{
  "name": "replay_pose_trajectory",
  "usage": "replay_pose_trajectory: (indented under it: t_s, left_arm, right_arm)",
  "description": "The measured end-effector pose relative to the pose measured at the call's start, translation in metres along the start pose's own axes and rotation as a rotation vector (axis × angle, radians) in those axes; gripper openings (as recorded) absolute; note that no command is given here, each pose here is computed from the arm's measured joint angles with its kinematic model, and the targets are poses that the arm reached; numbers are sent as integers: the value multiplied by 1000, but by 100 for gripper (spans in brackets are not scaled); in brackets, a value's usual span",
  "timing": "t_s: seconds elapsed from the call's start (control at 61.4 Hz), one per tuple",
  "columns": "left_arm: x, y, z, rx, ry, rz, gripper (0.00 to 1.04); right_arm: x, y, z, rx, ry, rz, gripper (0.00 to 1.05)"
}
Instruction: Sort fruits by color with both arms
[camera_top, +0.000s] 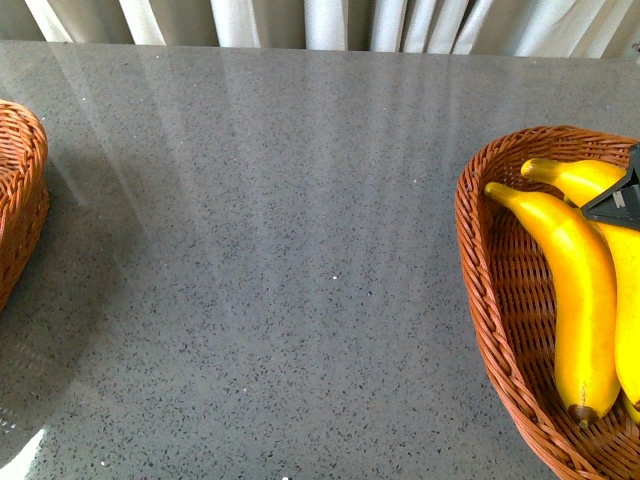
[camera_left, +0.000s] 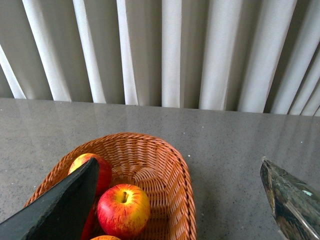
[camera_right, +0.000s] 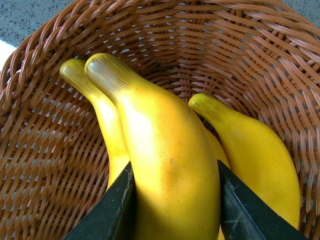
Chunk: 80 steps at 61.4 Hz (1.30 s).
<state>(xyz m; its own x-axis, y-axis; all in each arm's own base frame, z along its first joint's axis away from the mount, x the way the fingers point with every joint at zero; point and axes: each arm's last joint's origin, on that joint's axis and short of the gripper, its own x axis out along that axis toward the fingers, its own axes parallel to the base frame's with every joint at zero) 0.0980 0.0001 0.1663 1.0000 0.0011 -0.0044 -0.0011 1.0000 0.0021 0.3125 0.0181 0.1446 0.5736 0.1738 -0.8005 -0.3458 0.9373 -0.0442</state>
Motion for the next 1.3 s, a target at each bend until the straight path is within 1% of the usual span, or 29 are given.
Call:
replay_pose_trajectory:
  t_s: [0.049,0.081,0.163,0.195,0.244,0.309,0.375,0.456,0.521,0.668,0.977,1.026,1.042,1.059,1.075,1.091,1.108,1.156,1.189,1.238,1.303]
  left_arm:
    - [0,0,0,0,0,0,96]
    - [0,0,0,0,0,0,96]
    - [0,0,0,0,0,0,96]
    - [0,0,0,0,0,0,96]
    - [0,0,0,0,0,0,96]
    - [0,0,0,0,0,0,96]
    - [0,0,0,0,0,0,96]
    - [0,0,0,0,0,0,96]
    - [0,0,0,0,0,0,96]
    - [0,0,0,0,0,0,96]
    - [0,0,0,0,0,0,96]
    - [0,0,0,0,0,0,96]
    - [0,0,0,0,0,0,96]
    - [0,0,0,0,0,0,96]
    - [0,0,0,0,0,0,96]
    - [0,0,0,0,0,0,96]
    - [0,0,0,0,0,0,96]
    - [0,0,0,0,0,0,96]
    - [0,0,0,0,0,0,96]
    - [0,0,0,0,0,0,96]
    - [0,0,0,0,0,0,96]
  right_arm:
    - [1,0,0,1,-3,1,35]
    - [1,0,0,1,-4,1,37]
    - [1,0,-2,7,-8,1,52]
    - [2,0,-2,11,-9,3,55]
    - [2,1,-3,20,-14,8,64]
    - [2,1,-3,25,-22,14,73]
    - [1,1,-4,25,-42,14,85]
    - [-4,3,-4,31,-80,16,97]
    - [-14,4,-2,32,-135,27,95]
    - [-34,7,5,36,-228,29,96]
    - [-35,7,5,50,-232,29,96]
    - [-26,7,1,76,-292,-59,91]
    - [-23,7,-3,88,-347,-122,88]
    - [-21,7,-5,103,-374,-147,86]
    - [-19,8,-10,120,-431,-196,83]
    - [-18,8,-12,134,-456,-215,81]
    - [-17,9,-20,148,-509,-254,77]
    - [-19,12,-34,166,-609,-277,70]
    - [-26,15,-42,179,-698,-292,63]
    - [-41,16,-43,182,-821,-304,55]
    - [-57,17,-42,184,-907,-309,44]
